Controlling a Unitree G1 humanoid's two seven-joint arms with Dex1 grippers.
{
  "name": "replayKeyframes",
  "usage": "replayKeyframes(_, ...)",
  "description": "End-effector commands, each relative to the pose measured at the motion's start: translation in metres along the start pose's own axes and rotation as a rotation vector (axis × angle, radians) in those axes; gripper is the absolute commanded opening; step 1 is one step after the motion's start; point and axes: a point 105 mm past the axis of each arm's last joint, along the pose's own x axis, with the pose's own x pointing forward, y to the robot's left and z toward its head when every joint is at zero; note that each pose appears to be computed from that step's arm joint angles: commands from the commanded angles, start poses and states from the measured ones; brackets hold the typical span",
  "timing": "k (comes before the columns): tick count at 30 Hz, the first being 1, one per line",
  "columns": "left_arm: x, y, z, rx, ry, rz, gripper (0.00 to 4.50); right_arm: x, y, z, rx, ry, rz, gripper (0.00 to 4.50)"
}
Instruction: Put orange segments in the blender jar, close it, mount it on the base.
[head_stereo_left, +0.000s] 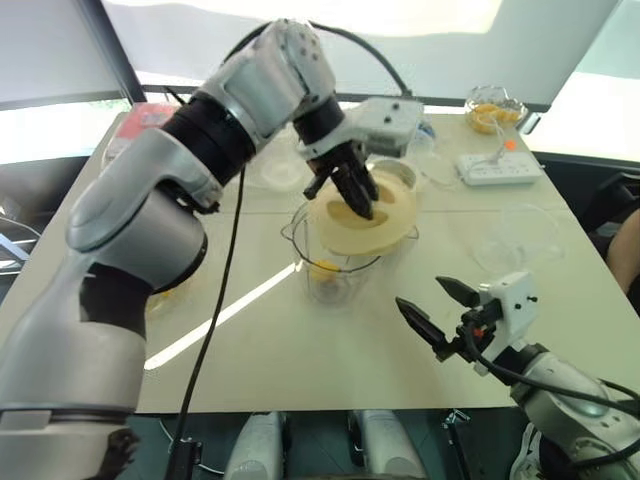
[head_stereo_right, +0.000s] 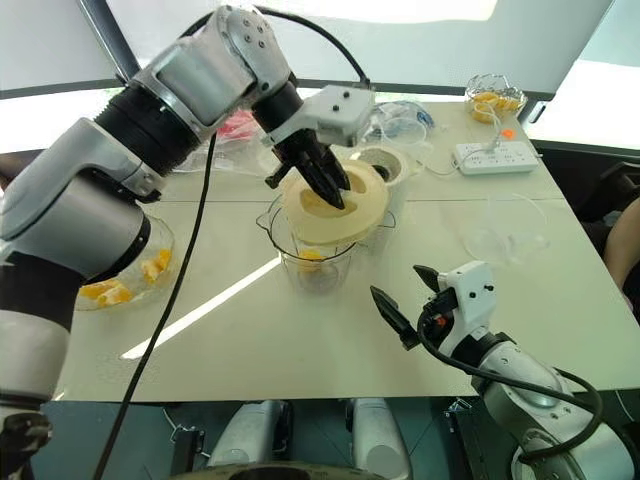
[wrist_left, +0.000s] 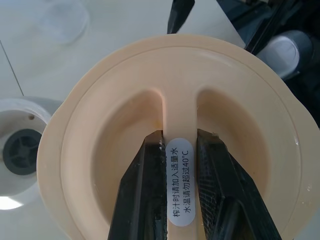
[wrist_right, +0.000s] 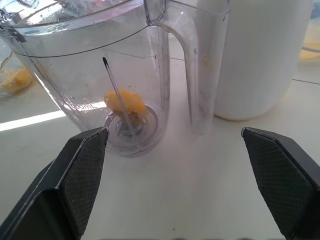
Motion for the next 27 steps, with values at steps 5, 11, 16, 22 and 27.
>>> replayKeyframes(5, -0.006, 0.003, 0.007, 0.069, 0.05, 0.017, 0.24, -0.001, 0.003, 0.008, -0.019, -0.052, -0.015, 4.5)
replayKeyframes(11, 0.002, -0.001, -0.007, 0.06, 0.08, -0.009, 0.24, 0.002, -0.003, 0.008, -0.026, -0.061, -0.031, 4.5)
replayKeyframes(16, 0.01, -0.007, -0.01, 0.077, 0.105, -0.045, 0.24, 0.006, -0.009, 0.008, -0.043, -0.062, -0.051, 4.5)
replayKeyframes(22, 0.015, -0.012, -0.009, 0.082, 0.107, -0.07, 0.24, 0.007, -0.009, 0.008, -0.047, -0.063, -0.051, 4.5)
replayKeyframes(27, 0.016, -0.018, -0.01, 0.084, 0.104, -0.082, 0.24, 0.007, -0.01, 0.008, -0.046, -0.065, -0.054, 4.5)
